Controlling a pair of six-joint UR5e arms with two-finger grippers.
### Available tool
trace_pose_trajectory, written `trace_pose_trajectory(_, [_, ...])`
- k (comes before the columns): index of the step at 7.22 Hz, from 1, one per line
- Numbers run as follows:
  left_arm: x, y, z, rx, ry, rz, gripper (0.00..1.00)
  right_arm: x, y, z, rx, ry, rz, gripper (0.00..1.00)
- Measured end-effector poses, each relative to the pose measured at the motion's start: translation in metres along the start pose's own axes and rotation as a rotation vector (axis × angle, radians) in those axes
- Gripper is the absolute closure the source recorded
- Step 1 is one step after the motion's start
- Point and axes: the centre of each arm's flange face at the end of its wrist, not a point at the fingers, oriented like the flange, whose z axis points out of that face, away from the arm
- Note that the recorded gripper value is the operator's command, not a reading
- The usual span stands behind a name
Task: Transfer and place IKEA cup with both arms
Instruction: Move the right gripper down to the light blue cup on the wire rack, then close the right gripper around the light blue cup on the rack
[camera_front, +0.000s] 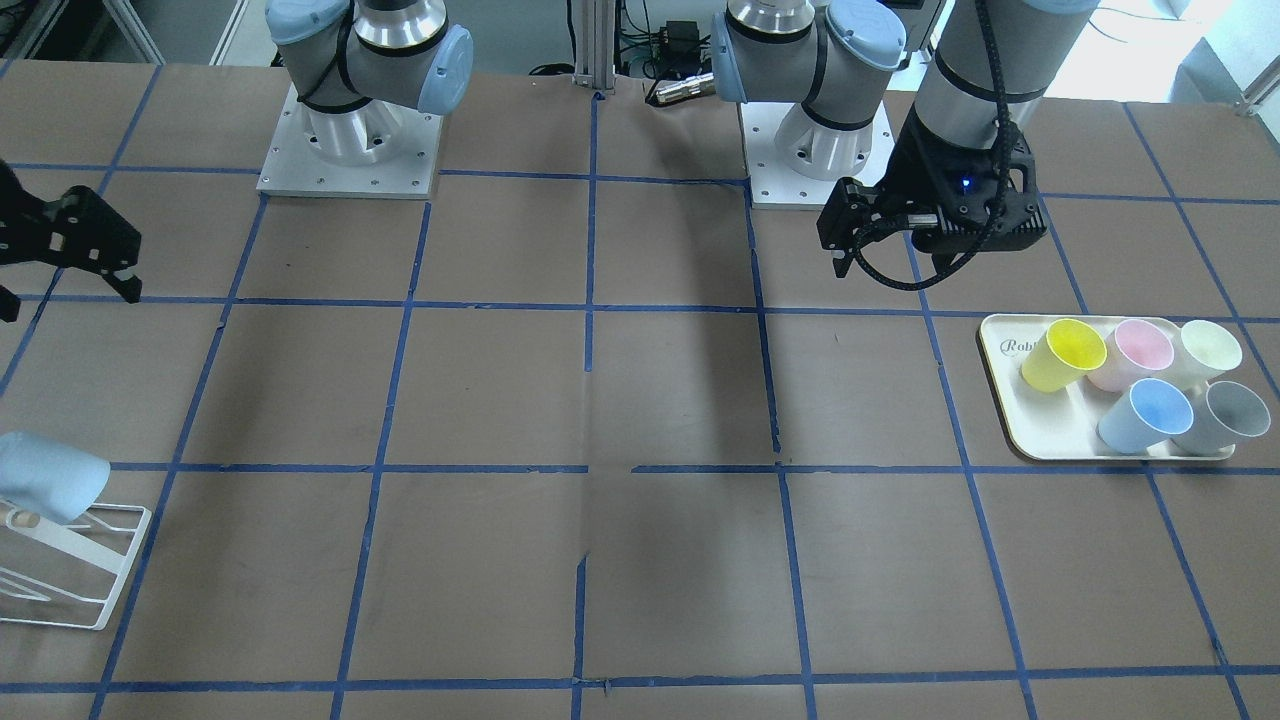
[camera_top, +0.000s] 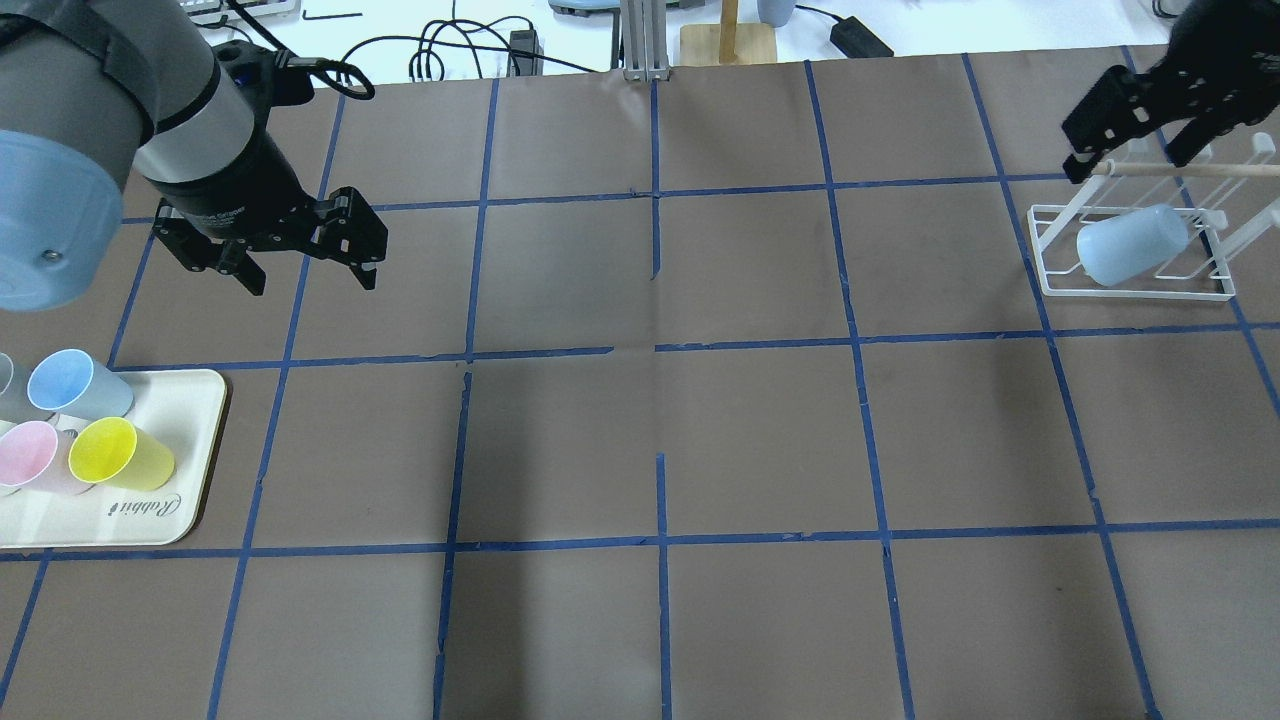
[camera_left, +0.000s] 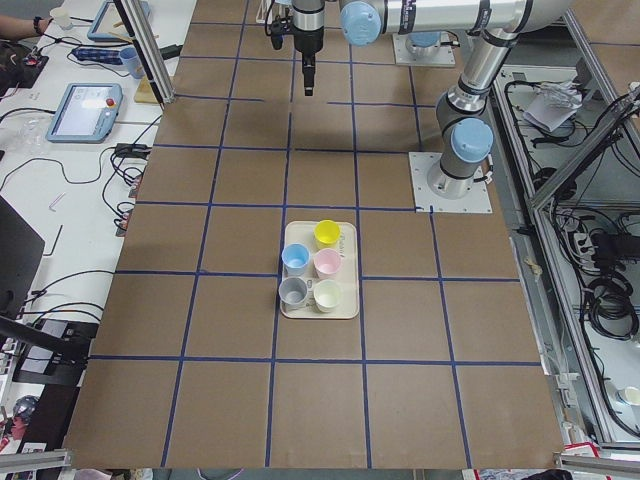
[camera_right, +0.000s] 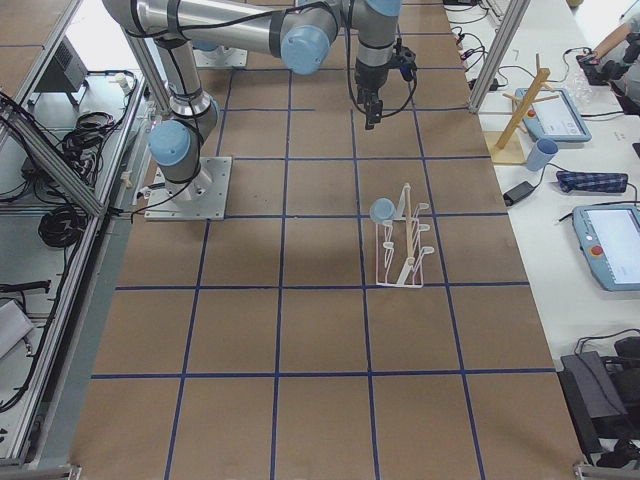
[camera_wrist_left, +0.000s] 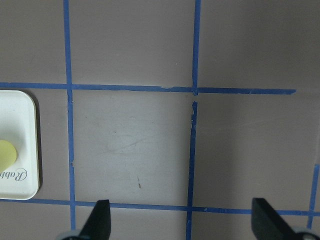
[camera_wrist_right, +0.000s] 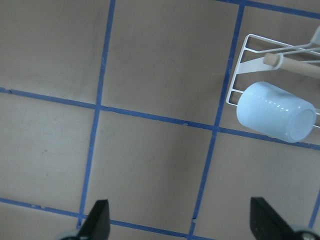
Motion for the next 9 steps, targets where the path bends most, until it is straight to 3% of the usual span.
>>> trace_pose_trajectory(4, [0.000, 0.000, -0.002, 0.005, 0.005, -0.002, 0.00, 0.093, 0.019, 0.077, 0.075, -0.033, -0.272, 0.00])
trace_pose_trajectory(6, [0.000, 0.001, -0.004, 0.006, 0.004, -0.003, 0.00, 0.132, 0.020, 0.120, 0.121, -0.049, -0.341, 0.00])
trace_pose_trajectory(9, [-0.001, 0.002, -0.004, 0.006, 0.005, -0.005, 0.00, 0.150, 0.011, 0.144, 0.184, -0.057, -0.377, 0.00])
